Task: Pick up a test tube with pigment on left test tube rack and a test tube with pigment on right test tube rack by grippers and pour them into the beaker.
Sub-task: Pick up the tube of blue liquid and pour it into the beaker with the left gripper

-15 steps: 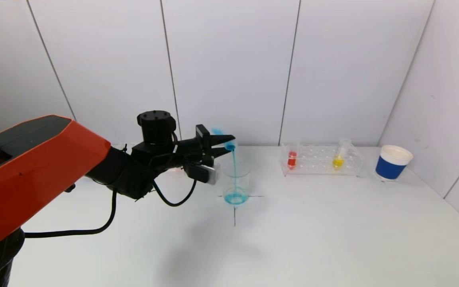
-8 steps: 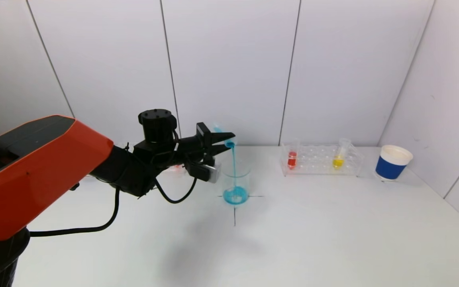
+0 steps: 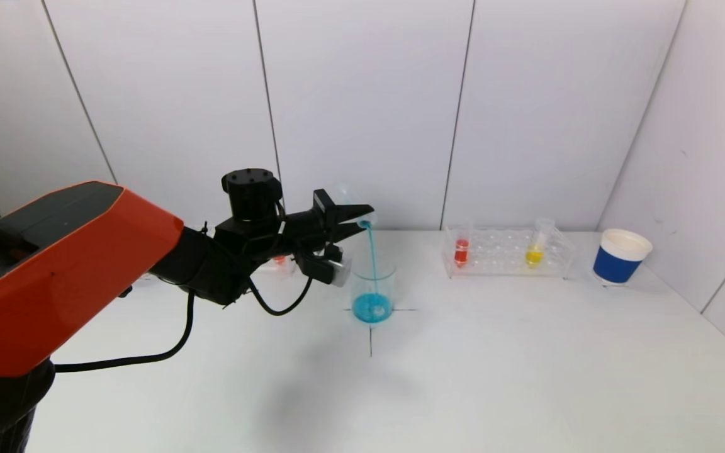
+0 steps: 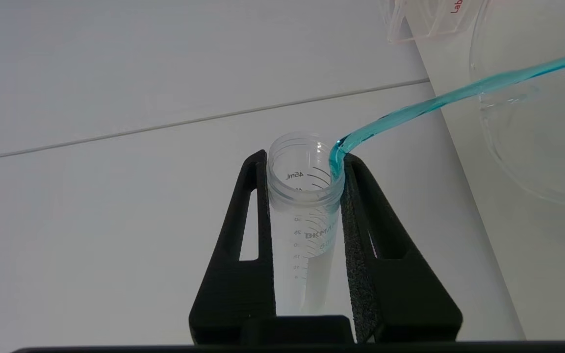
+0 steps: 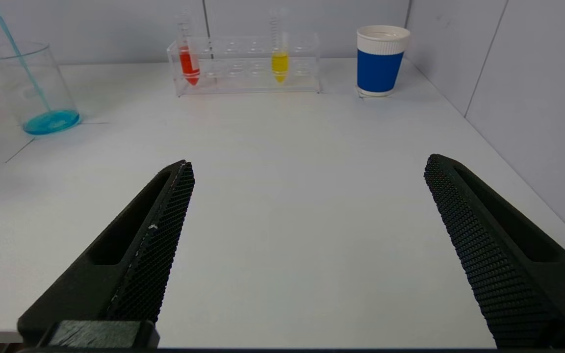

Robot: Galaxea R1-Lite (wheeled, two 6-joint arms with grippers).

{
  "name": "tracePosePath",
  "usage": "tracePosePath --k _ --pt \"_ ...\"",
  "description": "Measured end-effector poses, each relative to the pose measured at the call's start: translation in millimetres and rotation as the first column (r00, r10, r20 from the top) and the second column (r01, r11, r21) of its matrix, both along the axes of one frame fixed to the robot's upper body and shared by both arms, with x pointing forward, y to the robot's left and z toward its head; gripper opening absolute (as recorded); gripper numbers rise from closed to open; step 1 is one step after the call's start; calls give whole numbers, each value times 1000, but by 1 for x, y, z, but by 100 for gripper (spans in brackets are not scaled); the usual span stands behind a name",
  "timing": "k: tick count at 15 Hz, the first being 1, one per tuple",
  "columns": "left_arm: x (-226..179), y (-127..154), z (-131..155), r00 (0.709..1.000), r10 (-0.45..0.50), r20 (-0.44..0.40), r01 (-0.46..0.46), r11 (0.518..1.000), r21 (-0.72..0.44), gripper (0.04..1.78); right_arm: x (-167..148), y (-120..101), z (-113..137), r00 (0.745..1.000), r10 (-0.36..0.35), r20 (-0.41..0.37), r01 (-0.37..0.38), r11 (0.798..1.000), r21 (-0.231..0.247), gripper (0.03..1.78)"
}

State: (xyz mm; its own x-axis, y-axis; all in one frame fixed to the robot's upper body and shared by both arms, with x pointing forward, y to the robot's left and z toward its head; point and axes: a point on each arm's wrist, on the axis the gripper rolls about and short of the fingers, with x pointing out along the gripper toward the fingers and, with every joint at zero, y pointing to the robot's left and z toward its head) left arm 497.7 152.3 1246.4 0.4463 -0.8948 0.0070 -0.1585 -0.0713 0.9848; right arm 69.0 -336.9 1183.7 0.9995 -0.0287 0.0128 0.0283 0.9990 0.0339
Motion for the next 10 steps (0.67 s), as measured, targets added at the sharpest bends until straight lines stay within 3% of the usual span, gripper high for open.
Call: tracePosePath --k 10 --pt "0 -1 2 1000 -2 31 2 1000 9 43 0 0 0 1000 0 0 0 1000 0 171"
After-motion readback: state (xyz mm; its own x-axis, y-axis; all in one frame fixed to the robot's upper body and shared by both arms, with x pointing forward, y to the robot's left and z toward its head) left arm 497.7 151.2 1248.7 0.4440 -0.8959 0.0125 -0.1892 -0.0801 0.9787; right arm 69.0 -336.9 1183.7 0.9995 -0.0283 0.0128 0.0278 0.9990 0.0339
